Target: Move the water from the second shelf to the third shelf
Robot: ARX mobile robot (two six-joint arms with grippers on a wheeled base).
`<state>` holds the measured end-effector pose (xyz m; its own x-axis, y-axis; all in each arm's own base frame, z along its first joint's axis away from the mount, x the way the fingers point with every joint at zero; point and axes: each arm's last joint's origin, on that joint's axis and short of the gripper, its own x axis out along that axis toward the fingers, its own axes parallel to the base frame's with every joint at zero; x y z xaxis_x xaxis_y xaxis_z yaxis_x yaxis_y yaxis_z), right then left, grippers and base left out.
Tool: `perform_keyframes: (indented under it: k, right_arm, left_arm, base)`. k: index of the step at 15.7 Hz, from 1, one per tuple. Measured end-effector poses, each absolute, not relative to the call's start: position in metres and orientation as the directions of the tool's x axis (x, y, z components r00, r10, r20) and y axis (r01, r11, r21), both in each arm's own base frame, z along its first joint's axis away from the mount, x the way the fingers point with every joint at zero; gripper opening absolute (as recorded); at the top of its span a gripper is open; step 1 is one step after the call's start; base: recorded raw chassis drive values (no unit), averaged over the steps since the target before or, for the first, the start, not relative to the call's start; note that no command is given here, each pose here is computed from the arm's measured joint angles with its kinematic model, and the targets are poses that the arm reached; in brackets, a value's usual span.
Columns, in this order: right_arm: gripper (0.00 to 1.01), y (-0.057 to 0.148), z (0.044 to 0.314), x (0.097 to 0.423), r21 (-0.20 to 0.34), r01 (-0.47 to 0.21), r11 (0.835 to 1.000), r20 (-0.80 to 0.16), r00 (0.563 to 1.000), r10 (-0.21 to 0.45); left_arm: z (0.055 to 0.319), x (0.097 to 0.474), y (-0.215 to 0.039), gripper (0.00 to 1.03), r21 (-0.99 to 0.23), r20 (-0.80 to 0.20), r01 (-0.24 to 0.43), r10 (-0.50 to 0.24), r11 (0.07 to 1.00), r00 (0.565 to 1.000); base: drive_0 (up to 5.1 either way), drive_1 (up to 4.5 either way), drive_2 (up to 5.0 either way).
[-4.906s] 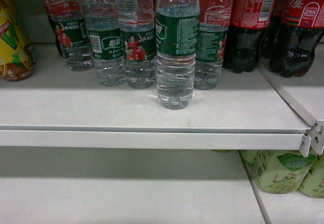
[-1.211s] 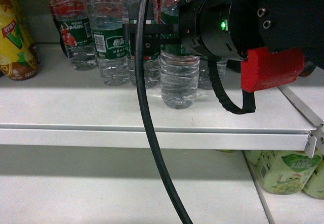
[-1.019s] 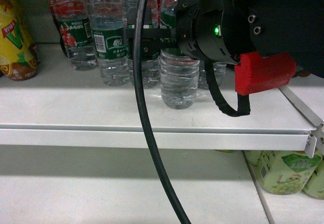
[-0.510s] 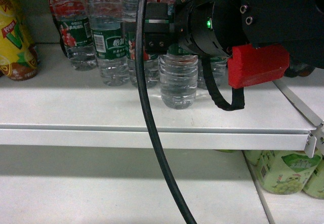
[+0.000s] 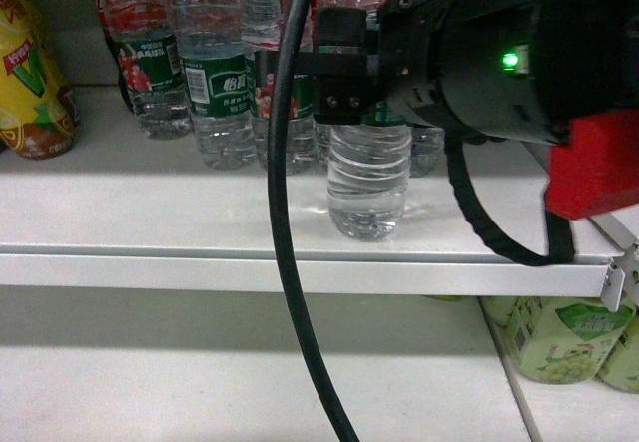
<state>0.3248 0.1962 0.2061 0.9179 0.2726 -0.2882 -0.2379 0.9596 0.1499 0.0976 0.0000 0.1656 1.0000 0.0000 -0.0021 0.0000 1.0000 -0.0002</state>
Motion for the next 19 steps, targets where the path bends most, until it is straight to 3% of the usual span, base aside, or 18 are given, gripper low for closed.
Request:
perform_keyframes:
  k: [8, 12, 15, 19]
  right_arm:
    - [0.42, 0.092, 0.211, 0.225, 0.128, -0.176, 0.976, -0.321, 0.924, 0.209]
    - [0.42, 0.040, 0.236, 0.177, 0.116, -0.063, 0.991, -0.250, 0.964, 0.090]
    - [0.42, 0.017, 0.256, 0.146, 0.122, 0.010, 0.992, -0.161, 0.987, 0.010]
    - [0.42, 0.012, 0.256, 0.133, 0.114, 0.066, 0.991, -0.177, 0.983, -0.045]
  left_arm:
    - [0.166, 0.098, 0.000, 0.98, 0.000, -0.002, 0.000, 0.000, 1.000, 1.000]
    - [0.166, 0.098, 0.000, 0.98, 0.000, -0.002, 0.000, 0.000, 1.000, 1.000]
    - [0.166, 0.098, 0.000, 0.98, 0.000, -0.002, 0.000, 0.000, 1.000, 1.000]
    - [0.166, 0.098, 0.000, 0.98, 0.000, -0.002, 0.000, 0.000, 1.000, 1.000]
  base:
    - [0.0, 0.00, 0.0]
    - [0.0, 0.00, 0.0]
    - [0.0, 0.00, 0.0]
    - [0.0, 0.00, 0.0]
